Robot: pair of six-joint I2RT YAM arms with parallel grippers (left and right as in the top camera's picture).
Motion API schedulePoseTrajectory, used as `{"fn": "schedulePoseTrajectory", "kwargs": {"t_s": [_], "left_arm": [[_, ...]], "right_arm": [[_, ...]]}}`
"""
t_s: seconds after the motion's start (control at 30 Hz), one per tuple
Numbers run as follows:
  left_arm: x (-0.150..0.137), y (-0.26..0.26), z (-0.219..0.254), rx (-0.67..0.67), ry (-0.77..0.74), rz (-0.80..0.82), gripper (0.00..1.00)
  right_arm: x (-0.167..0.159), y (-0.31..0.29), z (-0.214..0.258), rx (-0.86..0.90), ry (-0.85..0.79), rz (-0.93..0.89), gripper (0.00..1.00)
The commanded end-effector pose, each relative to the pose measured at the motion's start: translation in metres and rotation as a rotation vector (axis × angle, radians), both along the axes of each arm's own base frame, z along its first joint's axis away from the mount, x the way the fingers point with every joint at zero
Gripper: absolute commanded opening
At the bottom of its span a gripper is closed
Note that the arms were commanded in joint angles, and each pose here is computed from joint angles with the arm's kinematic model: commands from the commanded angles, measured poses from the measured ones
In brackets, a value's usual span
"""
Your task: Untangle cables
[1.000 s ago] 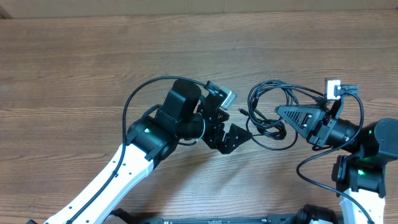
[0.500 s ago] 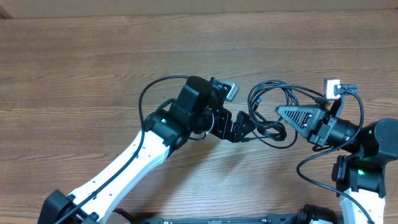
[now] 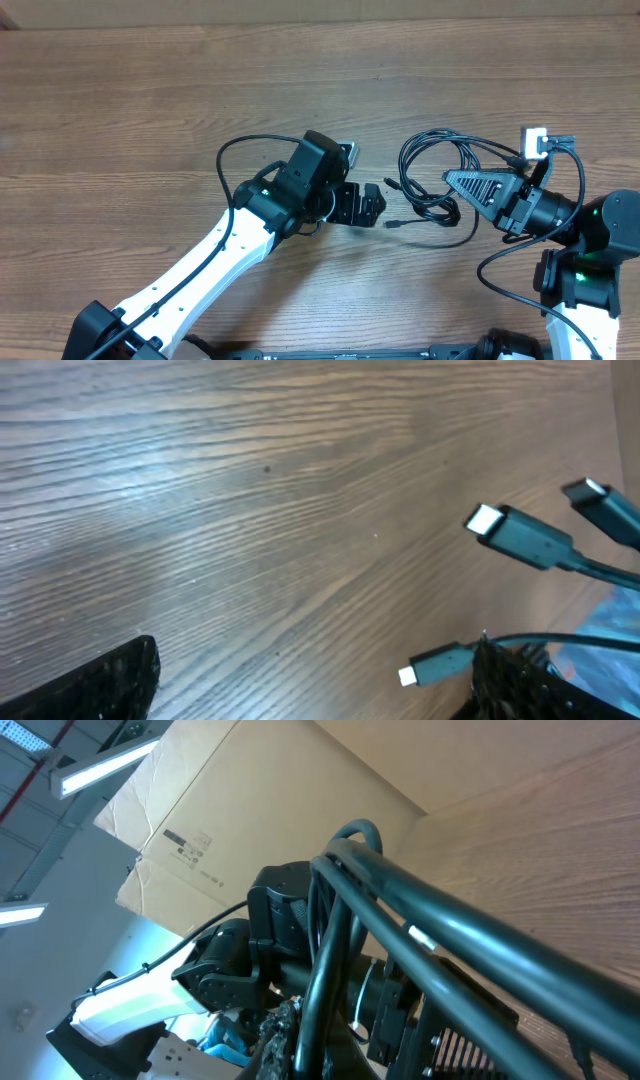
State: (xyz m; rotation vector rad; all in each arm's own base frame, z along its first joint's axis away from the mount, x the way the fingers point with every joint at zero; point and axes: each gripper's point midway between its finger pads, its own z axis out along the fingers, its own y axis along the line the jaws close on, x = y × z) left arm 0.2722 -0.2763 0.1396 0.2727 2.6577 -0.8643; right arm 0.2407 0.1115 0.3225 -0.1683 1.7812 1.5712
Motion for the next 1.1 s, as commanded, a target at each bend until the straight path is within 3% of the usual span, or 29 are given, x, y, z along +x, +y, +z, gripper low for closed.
{"fn": "schedulePoseTrajectory", "kwargs": {"t_s": [0.0, 0.2, 0.47, 0.73, 0.93, 1.07], "left_arm": [[0.004, -0.002, 0.010, -0.010, -0.031, 0.015, 1.00], [-0.010, -0.013, 0.053, -0.107, -0.178, -0.165, 1.00], [-0.026, -0.007, 0.116, -0.220, -0.336, -0.199, 1.00], [-0.042, -0.004, 0.146, -0.295, -0.390, -0.235, 1.00], [-0.046, -0.005, 0.148, -0.308, -0.386, -0.250, 1.00], [-0.046, -0.006, 0.148, -0.308, -0.388, -0.256, 1.00]], "right_arm": [[-0.002, 0.000, 0.012, -0.011, -0.047, -0.008, 0.04], [-0.002, 0.000, 0.012, -0.011, -0.047, -0.008, 0.04], [-0.005, 0.001, 0.014, -0.018, -0.062, 0.008, 0.04], [-0.010, 0.003, 0.015, -0.028, -0.082, 0.034, 0.04], [-0.032, 0.011, 0.025, -0.127, -0.300, 0.142, 0.13], [-0.044, 0.014, 0.025, -0.181, -0.400, 0.202, 0.13]]}}
